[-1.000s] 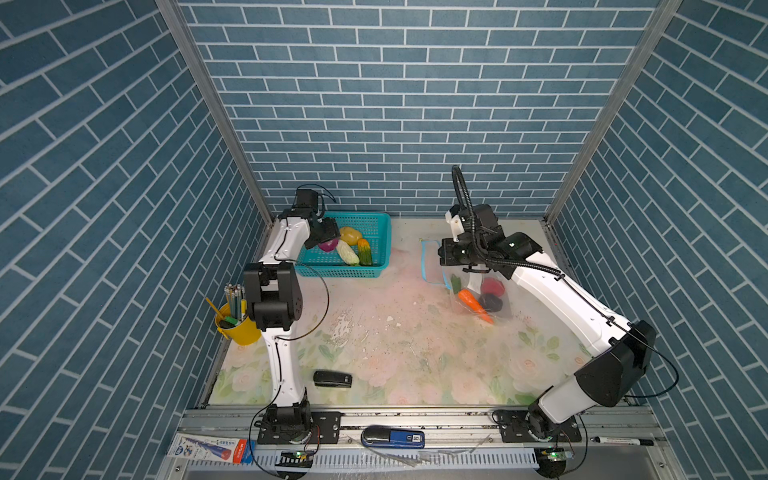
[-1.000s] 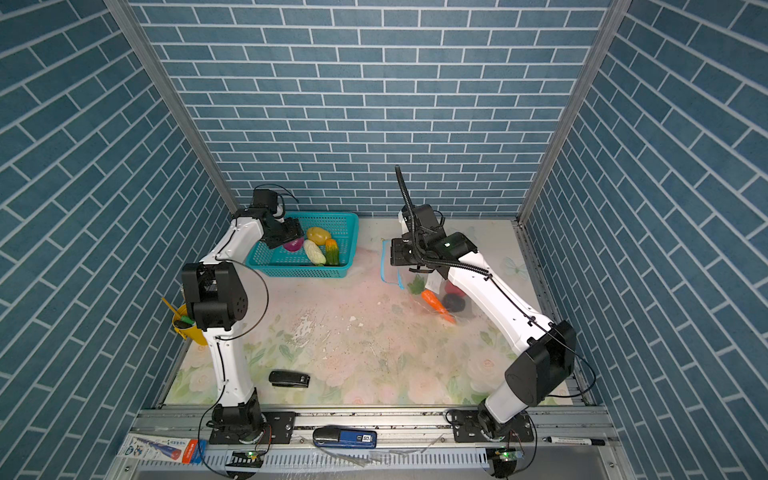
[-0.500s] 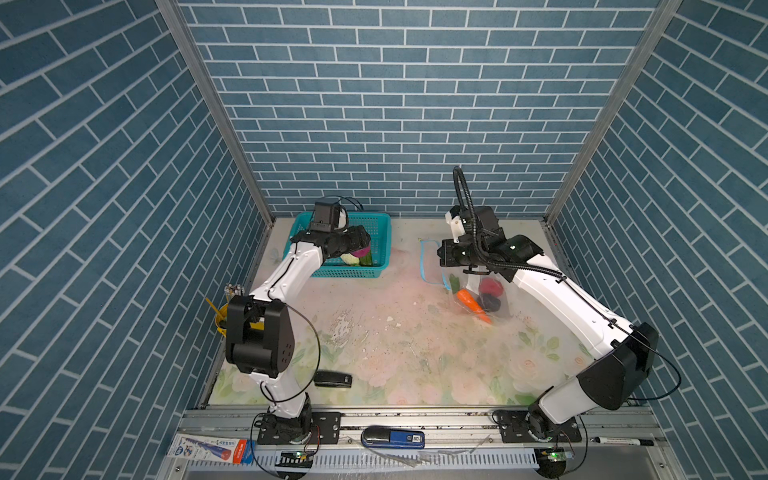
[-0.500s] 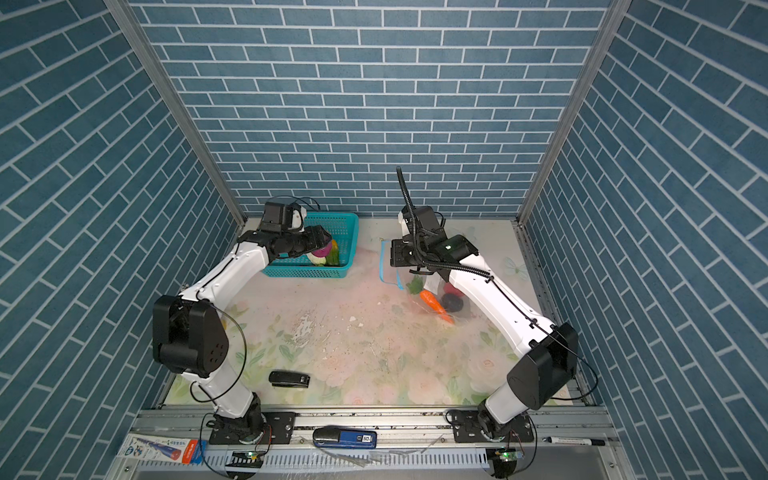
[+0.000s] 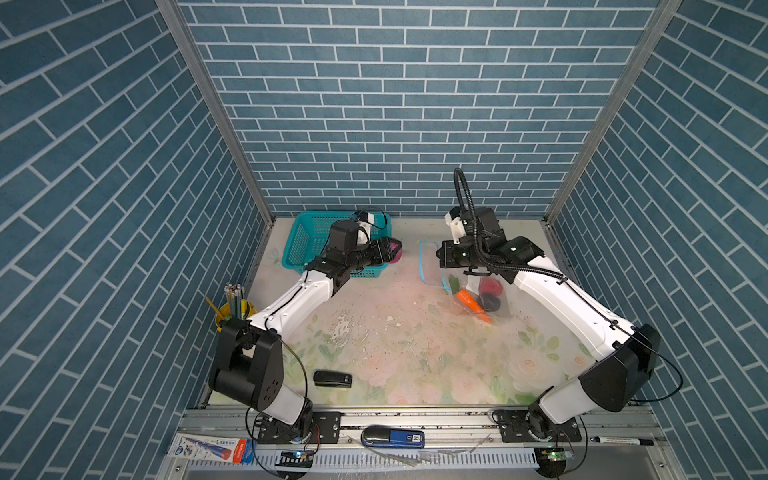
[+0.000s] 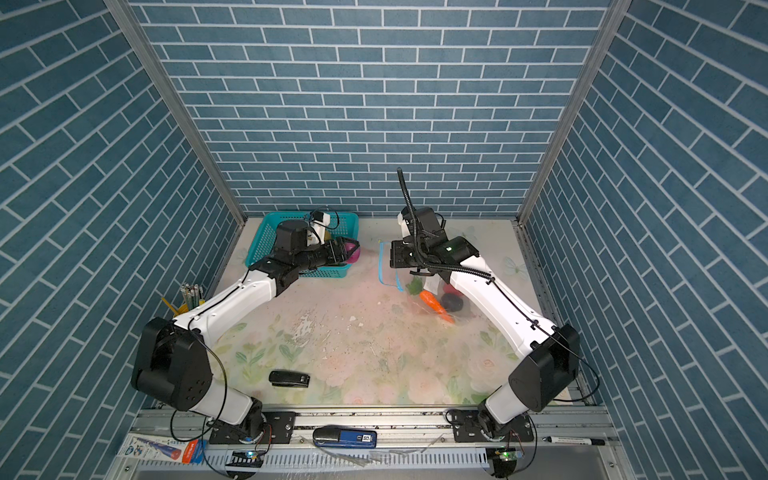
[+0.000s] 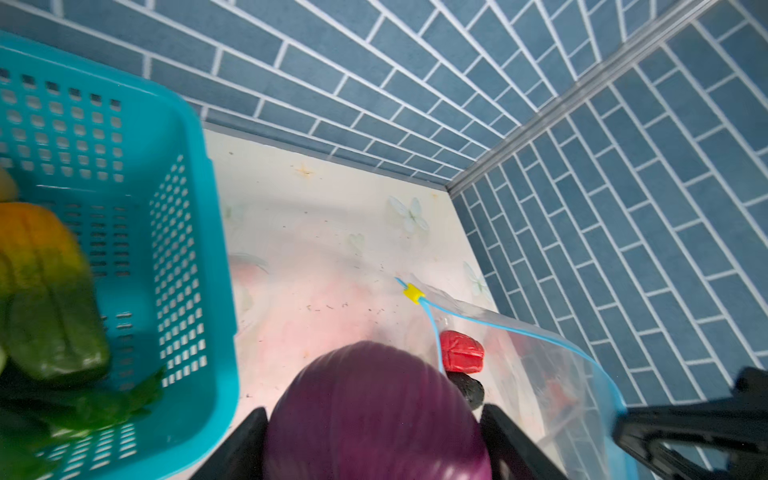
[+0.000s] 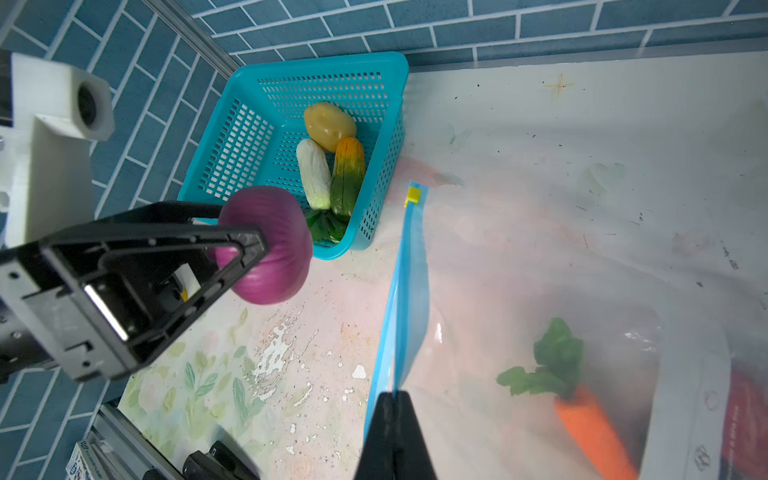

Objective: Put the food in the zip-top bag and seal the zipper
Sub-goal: 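Carry the onion with the left gripper over the bag mouth near the right gripper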

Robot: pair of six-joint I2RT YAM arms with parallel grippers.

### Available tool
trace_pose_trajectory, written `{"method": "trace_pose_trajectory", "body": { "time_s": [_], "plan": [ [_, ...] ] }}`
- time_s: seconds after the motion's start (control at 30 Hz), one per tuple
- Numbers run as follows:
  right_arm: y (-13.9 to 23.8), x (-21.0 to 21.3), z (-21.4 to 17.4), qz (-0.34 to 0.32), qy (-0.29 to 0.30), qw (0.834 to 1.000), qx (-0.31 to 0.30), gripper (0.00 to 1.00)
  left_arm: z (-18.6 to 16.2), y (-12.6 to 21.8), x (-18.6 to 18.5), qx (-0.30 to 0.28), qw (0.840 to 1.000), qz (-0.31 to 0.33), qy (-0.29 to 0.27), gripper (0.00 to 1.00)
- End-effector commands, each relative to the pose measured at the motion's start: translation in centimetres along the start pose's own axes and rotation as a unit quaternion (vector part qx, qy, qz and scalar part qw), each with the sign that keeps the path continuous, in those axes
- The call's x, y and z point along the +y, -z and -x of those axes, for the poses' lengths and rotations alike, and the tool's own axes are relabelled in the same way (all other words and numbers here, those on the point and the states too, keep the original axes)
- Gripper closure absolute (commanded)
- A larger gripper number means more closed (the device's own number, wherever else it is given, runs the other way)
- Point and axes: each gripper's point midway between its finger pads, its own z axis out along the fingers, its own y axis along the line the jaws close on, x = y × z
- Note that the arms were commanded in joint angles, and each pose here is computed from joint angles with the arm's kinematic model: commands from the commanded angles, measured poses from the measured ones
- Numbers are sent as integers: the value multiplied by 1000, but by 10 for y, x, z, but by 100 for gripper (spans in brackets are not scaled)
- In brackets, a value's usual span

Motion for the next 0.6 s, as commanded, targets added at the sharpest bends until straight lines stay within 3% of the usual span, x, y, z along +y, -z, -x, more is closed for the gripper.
{"method": "trace_pose_trajectory", "body": {
  "time_s": [0.0,0.3,0.57],
  "plan": [
    [4,4,-1,12,-9,1000,-7,100,7,5,-33,-30,998,-56,-28,55],
    [1,3,1,11,-8,1000,-9,100,-6,5,-69,-52,990,-120,-59,55],
    [4,5,6,14,-8,1000,-17,100,-18,-4,-79,-57,985,-146,-69,56]
  ]
}}
